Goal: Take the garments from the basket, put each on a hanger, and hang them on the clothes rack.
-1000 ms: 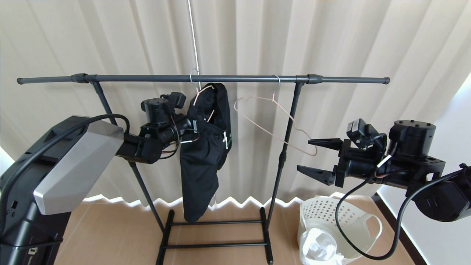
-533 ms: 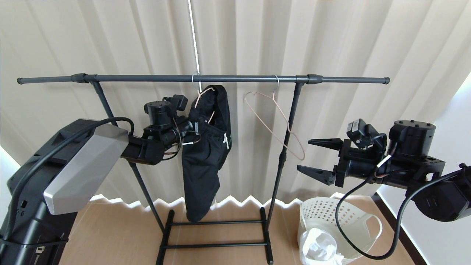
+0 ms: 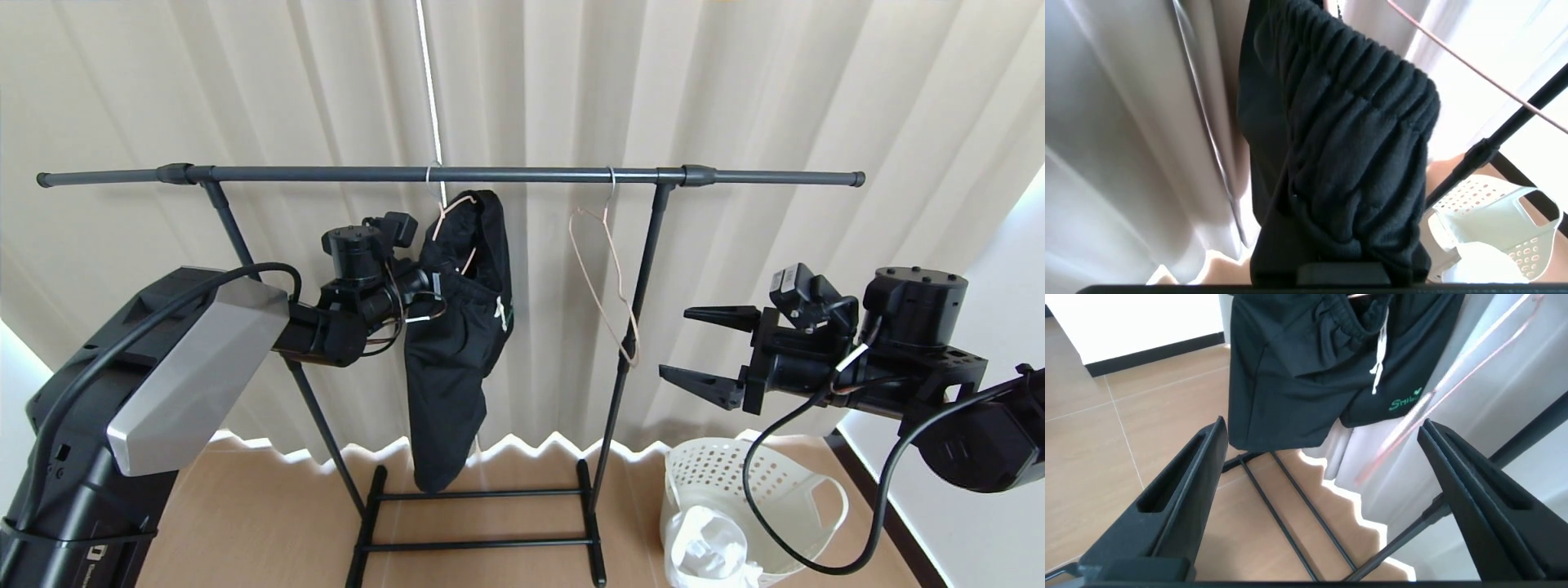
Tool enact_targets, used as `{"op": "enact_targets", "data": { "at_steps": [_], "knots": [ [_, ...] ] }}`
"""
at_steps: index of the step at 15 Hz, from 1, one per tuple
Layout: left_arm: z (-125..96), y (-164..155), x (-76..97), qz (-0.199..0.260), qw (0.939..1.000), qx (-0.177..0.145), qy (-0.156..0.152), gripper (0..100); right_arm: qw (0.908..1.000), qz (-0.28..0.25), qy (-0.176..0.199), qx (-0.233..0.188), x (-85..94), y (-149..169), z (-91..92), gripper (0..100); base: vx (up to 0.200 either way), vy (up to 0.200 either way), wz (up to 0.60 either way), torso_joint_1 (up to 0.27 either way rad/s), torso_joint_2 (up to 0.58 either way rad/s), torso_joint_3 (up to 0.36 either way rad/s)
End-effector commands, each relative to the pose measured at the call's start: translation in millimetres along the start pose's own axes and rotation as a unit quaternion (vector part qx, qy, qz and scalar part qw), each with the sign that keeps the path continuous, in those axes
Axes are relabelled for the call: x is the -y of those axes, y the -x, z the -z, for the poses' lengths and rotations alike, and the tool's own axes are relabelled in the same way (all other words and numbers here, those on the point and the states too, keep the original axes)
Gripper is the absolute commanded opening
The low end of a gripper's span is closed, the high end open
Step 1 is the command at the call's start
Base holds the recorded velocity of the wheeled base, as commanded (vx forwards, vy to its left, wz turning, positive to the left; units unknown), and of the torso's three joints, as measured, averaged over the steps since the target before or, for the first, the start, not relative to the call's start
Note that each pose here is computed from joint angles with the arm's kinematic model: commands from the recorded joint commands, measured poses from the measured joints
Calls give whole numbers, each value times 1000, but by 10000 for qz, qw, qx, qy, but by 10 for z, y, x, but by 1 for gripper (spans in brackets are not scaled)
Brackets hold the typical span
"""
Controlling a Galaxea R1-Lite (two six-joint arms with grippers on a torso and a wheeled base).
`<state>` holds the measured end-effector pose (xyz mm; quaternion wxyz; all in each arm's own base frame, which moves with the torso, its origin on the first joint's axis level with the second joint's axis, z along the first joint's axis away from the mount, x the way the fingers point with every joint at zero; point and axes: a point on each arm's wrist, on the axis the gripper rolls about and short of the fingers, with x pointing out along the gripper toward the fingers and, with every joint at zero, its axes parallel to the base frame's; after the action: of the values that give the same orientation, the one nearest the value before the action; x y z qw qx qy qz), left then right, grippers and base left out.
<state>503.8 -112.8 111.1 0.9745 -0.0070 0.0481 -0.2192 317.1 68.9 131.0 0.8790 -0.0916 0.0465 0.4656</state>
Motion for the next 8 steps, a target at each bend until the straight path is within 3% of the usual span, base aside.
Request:
{"op": "enact_targets", "data": {
  "at_steps": [1, 8],
  "knots": [
    [8, -10, -3, 1, 10000, 7, 2, 0, 10000, -9, -8, -7, -1, -5, 8, 100, 0, 0, 0, 0, 0, 0],
    [42, -17, -13, -8, 9999, -105, 29, 0, 10000, -15, -29, -28, 12, -24, 31, 100, 0, 0, 0, 0, 0, 0]
  ]
}}
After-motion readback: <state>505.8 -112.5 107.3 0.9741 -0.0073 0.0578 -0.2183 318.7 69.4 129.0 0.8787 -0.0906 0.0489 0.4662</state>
